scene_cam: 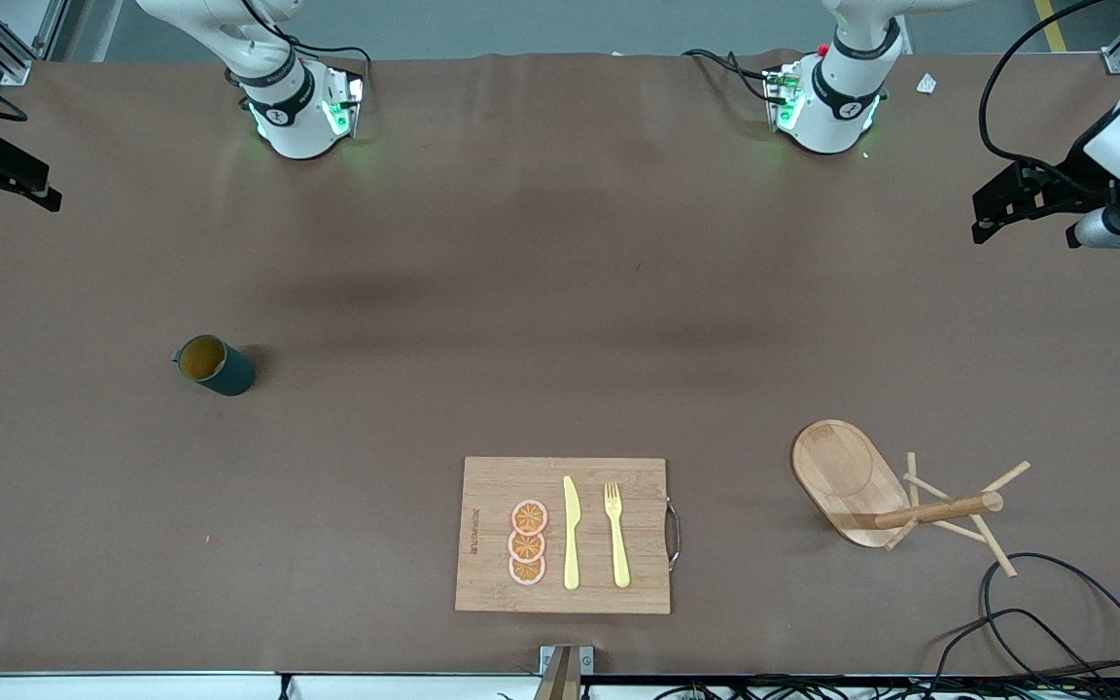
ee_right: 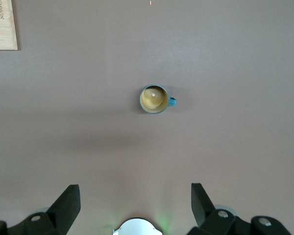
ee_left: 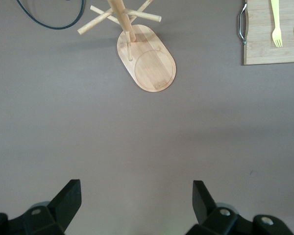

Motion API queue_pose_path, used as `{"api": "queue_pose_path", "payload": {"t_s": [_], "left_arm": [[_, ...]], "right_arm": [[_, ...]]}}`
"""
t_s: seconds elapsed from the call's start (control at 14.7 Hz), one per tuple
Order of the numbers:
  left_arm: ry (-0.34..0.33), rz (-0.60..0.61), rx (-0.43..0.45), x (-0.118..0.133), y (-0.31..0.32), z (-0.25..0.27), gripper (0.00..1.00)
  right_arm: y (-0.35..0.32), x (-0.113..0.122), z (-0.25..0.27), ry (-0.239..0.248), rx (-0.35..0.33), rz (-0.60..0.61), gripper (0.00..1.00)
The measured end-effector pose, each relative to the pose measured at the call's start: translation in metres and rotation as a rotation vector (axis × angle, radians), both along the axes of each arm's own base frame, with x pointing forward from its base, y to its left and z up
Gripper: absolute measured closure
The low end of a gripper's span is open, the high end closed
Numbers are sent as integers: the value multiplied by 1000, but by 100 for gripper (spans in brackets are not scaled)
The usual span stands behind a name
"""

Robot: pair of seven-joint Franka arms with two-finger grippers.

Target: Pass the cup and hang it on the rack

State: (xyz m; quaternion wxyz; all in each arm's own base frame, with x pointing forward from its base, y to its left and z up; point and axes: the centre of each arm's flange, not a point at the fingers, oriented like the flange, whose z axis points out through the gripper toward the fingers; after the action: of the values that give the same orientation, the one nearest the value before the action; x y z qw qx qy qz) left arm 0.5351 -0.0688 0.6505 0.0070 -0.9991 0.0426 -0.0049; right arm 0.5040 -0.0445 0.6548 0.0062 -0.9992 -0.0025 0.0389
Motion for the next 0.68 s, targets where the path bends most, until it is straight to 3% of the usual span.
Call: {"api": "queue_pose_path", "payload": {"t_s": [0.68], "left_arm": [[10, 0, 1, -1, 0, 0, 0]], "right_arm": [[0, 0, 0, 1, 0, 1, 0]]}}
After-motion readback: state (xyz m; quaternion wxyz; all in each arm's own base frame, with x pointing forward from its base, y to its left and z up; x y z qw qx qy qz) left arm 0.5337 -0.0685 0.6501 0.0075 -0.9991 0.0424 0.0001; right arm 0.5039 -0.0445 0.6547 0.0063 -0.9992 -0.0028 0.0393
